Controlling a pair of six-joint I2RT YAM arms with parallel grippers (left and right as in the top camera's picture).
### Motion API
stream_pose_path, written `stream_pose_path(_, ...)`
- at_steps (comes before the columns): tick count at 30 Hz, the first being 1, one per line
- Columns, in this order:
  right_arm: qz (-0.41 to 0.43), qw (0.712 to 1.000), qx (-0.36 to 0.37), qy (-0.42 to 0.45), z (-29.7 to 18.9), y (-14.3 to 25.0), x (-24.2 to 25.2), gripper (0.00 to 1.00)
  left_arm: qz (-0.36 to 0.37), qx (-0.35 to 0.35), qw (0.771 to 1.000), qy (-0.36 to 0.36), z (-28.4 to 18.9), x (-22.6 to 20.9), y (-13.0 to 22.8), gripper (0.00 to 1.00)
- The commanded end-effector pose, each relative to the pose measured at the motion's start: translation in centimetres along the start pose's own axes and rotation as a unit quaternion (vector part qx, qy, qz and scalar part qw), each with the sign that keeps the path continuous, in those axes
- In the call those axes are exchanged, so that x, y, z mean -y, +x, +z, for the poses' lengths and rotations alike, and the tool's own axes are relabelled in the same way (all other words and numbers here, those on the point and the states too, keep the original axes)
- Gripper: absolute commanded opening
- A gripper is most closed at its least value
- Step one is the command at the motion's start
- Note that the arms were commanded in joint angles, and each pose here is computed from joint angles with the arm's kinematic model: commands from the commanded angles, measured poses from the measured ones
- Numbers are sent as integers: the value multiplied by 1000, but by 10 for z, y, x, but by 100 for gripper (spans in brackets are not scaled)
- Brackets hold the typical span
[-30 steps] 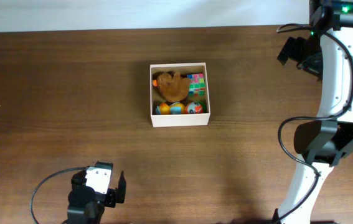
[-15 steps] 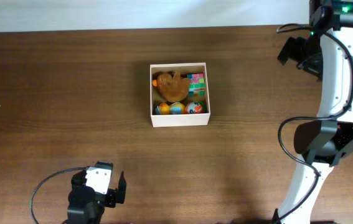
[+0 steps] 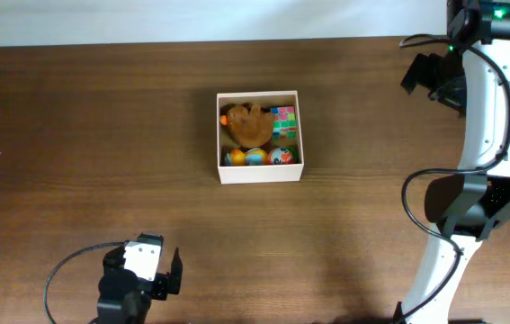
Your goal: Pack container
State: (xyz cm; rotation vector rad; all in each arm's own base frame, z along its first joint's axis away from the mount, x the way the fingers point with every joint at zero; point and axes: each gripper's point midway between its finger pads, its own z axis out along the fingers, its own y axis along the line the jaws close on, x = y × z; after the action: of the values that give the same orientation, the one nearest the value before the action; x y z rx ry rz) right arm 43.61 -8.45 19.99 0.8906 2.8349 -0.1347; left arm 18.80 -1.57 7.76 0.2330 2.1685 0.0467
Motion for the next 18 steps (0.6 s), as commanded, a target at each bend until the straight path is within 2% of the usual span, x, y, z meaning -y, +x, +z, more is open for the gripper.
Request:
stream_pose_path(1, 4, 1000, 13, -4, -13, 1, 2, 99, 5, 3, 1000, 1, 1, 0, 1, 99)
stream_pose_path(10, 5, 1000, 21, -8, -20, 1, 2, 99, 5, 3, 1000, 1, 1, 0, 1, 99)
stream_pose_path(18, 11, 996, 82, -38, -78, 7, 10, 99, 5, 3, 1000, 1, 1, 0, 1, 99)
